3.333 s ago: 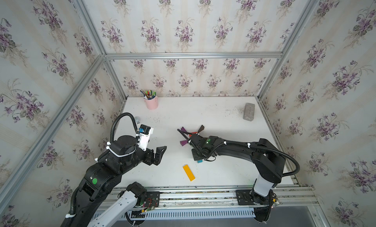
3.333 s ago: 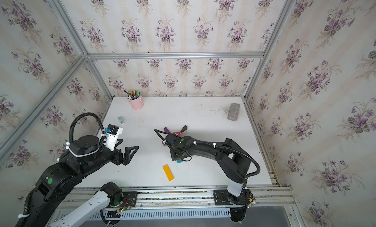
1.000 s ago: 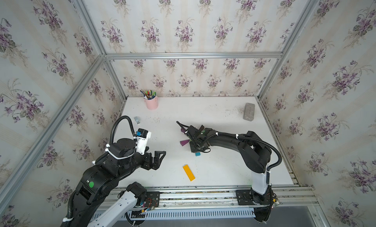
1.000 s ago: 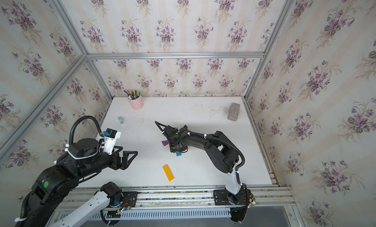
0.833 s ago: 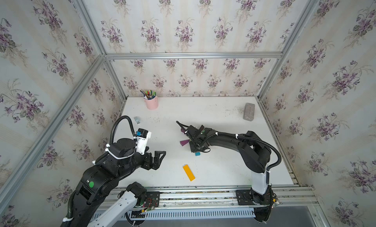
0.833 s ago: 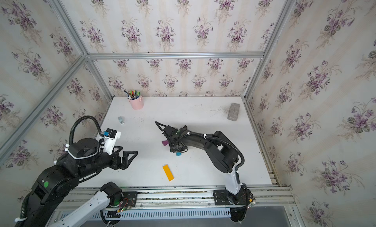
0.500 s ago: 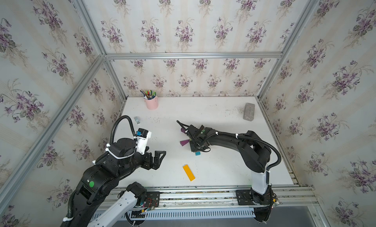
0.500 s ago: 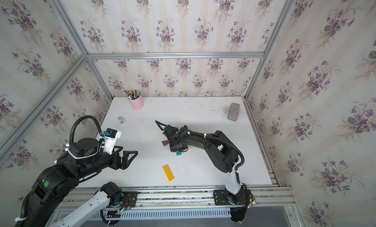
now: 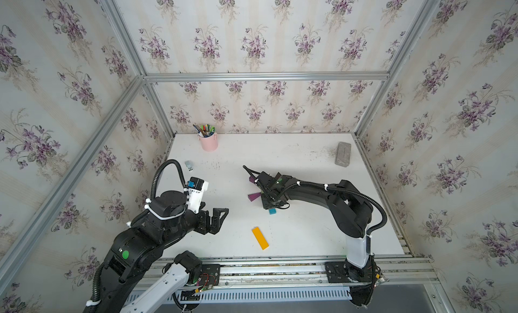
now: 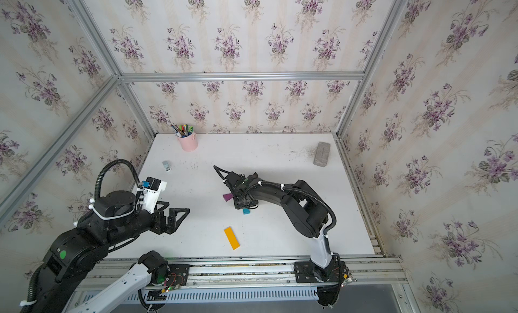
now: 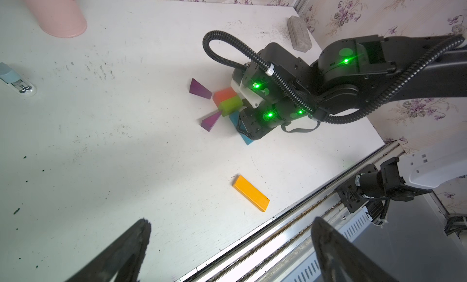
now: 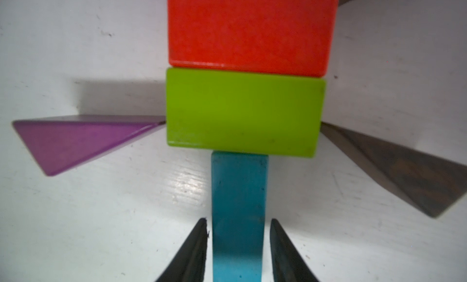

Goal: Assemble a small pinwheel with building blocks
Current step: Assemble the building block at the center of the board.

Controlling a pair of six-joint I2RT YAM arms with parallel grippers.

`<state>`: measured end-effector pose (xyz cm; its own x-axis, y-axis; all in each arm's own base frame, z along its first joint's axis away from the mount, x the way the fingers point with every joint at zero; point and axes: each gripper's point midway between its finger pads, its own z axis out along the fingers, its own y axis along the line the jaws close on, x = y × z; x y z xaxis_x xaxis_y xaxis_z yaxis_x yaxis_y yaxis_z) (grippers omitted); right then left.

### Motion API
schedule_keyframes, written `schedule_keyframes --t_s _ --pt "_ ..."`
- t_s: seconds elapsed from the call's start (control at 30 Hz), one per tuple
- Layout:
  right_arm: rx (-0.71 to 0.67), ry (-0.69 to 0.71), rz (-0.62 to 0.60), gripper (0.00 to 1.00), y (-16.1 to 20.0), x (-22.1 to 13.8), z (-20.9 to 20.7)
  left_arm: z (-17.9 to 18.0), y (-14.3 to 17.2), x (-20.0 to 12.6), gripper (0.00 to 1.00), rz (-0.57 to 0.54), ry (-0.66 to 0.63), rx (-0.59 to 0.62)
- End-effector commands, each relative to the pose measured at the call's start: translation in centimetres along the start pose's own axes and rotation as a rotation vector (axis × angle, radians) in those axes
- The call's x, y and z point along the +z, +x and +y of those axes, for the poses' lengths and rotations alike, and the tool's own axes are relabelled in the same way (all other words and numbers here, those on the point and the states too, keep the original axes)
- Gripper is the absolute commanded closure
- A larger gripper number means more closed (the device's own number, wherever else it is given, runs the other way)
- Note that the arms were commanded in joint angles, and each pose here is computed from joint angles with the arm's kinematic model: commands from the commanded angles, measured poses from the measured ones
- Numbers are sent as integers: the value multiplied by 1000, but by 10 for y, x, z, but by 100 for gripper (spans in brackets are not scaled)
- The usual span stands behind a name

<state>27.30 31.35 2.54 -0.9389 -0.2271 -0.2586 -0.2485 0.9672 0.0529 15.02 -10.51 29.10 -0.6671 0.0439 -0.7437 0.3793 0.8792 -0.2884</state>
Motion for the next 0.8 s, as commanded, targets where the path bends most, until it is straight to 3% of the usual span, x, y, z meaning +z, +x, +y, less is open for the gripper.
schedule_keyframes --t_s 0.0,0.23,0.4,0.53,0.7,0.77 --pt "10 21 2 56 1 -2 -5 -3 -4 -1 0 -16 14 2" --pt "1 -42 -48 52 -7 -27 6 -4 -7 0 0 -25 18 1" --pt "-76 -85 -169 47 -11 -81 21 -5 -13 0 0 -30 15 24" --pt "-88 -147 -183 47 24 -105 19 -9 -14 -8 1 -41 34 83" --pt "-78 -149 -56 47 94 -91 26 -13 -1 -13 1 32 56 57" --pt "-103 -129 -28 45 109 -86 35 -16 -2 -22 1 11 77 44"
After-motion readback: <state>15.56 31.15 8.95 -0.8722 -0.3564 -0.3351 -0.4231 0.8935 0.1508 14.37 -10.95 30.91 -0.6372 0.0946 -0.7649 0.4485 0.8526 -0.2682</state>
